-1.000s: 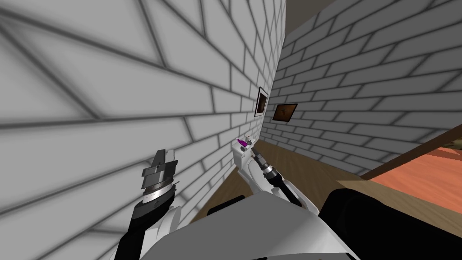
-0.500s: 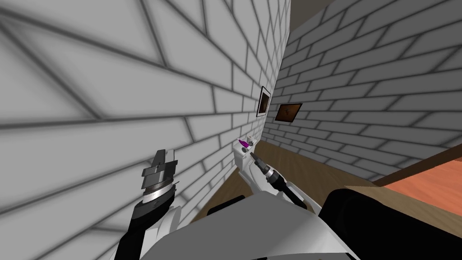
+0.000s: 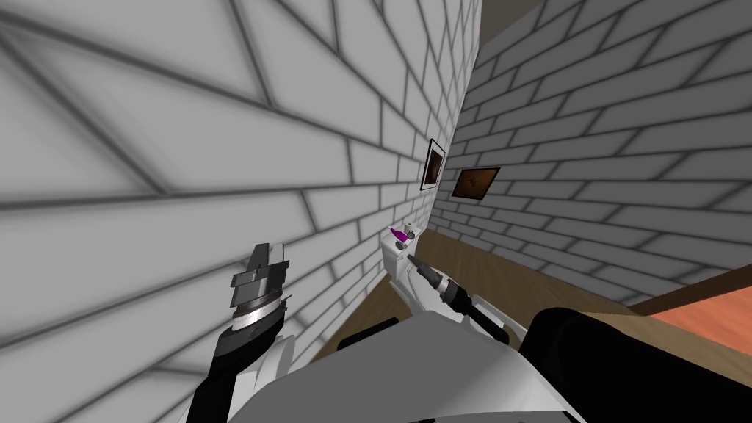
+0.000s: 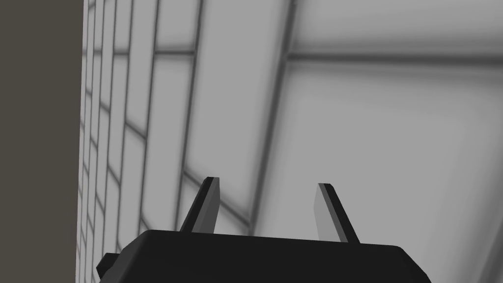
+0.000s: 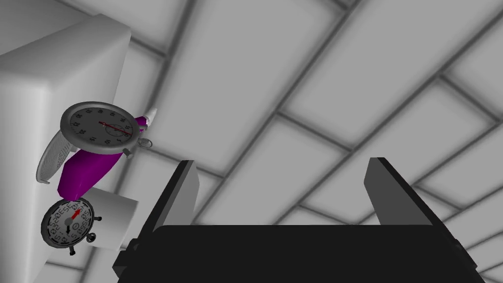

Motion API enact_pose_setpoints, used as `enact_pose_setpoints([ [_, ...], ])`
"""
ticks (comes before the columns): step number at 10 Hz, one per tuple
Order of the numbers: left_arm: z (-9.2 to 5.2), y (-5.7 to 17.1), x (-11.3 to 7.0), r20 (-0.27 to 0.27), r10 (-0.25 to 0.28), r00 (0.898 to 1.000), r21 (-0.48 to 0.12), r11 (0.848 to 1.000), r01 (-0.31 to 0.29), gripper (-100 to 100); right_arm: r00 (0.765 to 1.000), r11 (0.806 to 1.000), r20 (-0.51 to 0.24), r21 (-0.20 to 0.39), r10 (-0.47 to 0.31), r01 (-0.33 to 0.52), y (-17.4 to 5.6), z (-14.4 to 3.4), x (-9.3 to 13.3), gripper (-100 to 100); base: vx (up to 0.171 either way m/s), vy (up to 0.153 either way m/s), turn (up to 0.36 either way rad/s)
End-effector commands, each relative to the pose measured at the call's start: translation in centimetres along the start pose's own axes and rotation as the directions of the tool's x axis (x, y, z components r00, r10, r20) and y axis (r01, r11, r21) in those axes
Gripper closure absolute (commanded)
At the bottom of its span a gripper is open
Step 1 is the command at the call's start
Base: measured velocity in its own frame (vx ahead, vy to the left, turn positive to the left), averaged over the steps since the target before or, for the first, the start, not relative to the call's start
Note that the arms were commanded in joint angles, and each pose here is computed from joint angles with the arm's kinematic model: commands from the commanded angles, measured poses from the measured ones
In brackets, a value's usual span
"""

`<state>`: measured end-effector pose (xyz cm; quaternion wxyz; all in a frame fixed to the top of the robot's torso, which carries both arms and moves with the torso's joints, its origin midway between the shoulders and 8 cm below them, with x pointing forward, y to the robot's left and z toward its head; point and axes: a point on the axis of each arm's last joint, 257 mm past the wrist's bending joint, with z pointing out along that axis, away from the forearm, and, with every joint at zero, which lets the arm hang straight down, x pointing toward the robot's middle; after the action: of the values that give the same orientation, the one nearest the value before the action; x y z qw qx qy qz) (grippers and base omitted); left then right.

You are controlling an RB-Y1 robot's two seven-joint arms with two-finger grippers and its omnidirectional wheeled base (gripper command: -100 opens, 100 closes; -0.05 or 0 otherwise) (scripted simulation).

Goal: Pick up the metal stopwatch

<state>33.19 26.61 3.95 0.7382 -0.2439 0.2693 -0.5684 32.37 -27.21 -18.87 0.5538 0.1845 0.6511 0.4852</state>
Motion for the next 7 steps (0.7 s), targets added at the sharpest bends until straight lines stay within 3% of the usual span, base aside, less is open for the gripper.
enact_pose_setpoints([
  [1,0.0,0.0,0.0,0.000,0.000,1.000,0.000,1.000,0.000,0,0.999,0.999,-0.053,0.043,-0.003,0.005,-1.8,-1.1,0.8,-100,0.027,-0.006,0.076],
  [4,0.0,0.0,0.0,0.000,0.000,1.000,0.000,1.000,0.000,0,0.991,0.996,-0.133,0.084,-0.027,0.038,-3.3,-2.3,1.4,-100,0.022,-0.003,0.059],
  [7,0.0,0.0,0.0,0.000,0.000,1.000,0.000,1.000,0.000,0,0.974,0.985,-0.226,0.158,-0.032,0.069,-6.1,-4.7,2.3,-100,0.023,0.000,0.075],
])
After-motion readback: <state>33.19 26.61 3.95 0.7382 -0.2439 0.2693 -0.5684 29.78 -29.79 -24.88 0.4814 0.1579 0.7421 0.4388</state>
